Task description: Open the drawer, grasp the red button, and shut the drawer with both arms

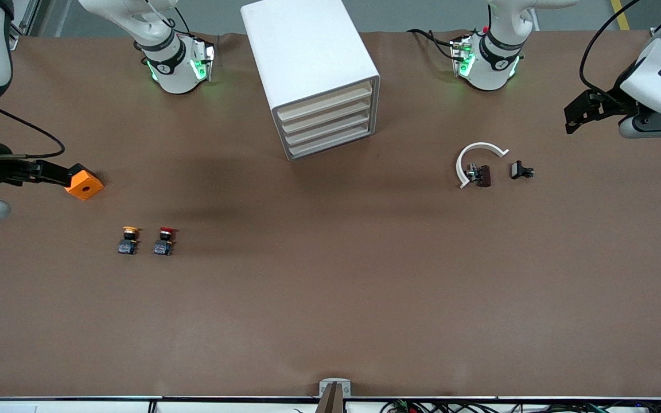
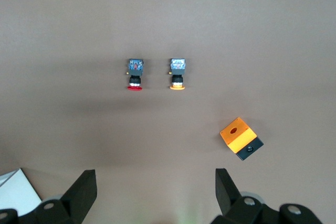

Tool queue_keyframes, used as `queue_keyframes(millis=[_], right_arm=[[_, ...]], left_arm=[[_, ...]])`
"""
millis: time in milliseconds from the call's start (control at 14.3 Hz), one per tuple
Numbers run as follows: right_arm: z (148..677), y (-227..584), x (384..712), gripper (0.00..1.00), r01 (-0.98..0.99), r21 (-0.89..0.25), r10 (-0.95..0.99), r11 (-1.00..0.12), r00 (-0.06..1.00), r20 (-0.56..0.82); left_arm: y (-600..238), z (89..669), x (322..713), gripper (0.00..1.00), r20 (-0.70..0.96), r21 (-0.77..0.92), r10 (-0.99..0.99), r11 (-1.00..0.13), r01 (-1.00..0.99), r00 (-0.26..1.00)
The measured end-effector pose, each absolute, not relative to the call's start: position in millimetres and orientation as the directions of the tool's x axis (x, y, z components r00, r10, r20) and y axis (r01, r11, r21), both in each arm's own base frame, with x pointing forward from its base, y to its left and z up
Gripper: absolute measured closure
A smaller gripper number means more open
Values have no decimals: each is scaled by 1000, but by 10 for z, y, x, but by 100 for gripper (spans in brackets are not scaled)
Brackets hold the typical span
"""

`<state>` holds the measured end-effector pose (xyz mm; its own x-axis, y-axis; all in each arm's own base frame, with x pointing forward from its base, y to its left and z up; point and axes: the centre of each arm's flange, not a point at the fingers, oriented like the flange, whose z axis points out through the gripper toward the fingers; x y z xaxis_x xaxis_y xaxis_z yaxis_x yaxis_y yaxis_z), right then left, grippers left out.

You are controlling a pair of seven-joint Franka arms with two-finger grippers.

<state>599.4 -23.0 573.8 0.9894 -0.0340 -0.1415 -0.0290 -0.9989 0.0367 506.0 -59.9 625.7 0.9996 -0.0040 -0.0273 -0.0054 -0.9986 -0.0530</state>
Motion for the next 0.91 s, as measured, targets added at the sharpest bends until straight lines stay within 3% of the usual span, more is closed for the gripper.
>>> queue_keyframes(millis=[490, 911], right_arm=[[6154, -444, 5952, 0, -72, 5, -72, -997, 994, -79], [6585, -432, 5658, 0, -69, -32, -67, -997, 997, -47]], left_arm=[[-594, 6260, 5066, 0, -27, -53, -3, -999, -4, 1000], [-573, 6252, 5073, 0, -28, -53, 1, -999, 0, 1000]])
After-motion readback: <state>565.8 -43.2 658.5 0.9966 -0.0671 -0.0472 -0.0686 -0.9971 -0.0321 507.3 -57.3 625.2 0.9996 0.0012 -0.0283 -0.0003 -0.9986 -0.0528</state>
